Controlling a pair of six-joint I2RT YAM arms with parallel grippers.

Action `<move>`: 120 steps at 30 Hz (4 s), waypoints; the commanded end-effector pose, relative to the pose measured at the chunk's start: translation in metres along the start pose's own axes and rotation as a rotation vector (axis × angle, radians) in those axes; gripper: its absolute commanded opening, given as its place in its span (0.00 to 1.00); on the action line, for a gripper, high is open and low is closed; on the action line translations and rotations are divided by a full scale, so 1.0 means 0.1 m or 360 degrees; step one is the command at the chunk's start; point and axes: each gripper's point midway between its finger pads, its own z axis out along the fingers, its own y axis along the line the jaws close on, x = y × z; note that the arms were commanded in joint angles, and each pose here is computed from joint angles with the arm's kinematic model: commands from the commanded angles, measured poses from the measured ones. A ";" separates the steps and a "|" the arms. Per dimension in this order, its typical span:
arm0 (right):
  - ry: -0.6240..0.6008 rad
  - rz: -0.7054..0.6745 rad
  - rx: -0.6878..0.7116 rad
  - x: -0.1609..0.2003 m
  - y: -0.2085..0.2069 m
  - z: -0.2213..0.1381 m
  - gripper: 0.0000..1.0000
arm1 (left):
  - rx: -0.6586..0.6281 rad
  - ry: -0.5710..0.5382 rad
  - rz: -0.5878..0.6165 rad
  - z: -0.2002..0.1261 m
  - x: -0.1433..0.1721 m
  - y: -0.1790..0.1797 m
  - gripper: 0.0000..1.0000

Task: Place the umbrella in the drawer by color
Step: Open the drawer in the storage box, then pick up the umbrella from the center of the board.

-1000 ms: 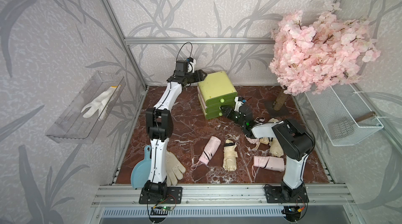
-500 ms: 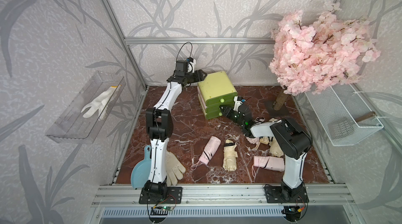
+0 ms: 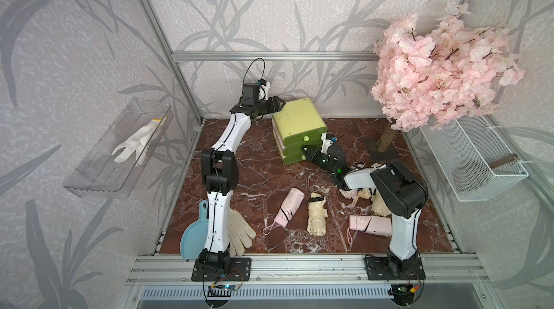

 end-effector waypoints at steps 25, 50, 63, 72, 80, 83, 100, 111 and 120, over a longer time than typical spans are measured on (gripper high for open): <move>0.0034 -0.0225 0.0078 0.31 0.24 -1.03 0.06 | 0.0004 0.0337 -0.0142 0.26 0.65 0.07 0.66; 0.0146 -0.0262 0.0253 0.54 -0.03 -1.17 0.20 | -0.0041 0.0267 -0.0130 0.11 0.43 -0.04 0.71; 0.0171 -0.0294 0.0285 0.60 -0.06 -1.17 0.23 | -0.0028 0.0291 -0.0127 0.11 0.47 -0.14 0.70; 0.0180 -0.0322 0.0373 0.62 -0.20 -1.18 0.42 | -0.0061 0.0252 -0.0076 -0.04 0.34 -0.22 0.73; 0.0229 -0.0427 0.0416 0.52 -0.03 -1.30 0.59 | -0.0119 0.0173 -0.0022 -0.40 0.08 -0.40 0.77; 0.0254 -0.0485 0.0459 0.47 0.04 -1.44 0.62 | -0.0191 0.0131 0.0006 -0.60 -0.01 -0.43 0.92; 0.0505 -0.0894 0.0703 0.48 0.33 -2.34 0.63 | -0.0390 -0.0108 -0.0082 -1.92 0.76 -0.66 0.99; 0.0805 -0.0822 0.0723 1.39 0.10 -2.06 0.99 | -0.0258 -0.0042 -0.0047 -2.34 2.33 -0.85 0.99; 0.0948 -0.0774 0.0884 1.79 -0.29 -1.92 0.95 | -0.0209 -0.0024 0.0011 -2.47 2.60 -0.86 0.98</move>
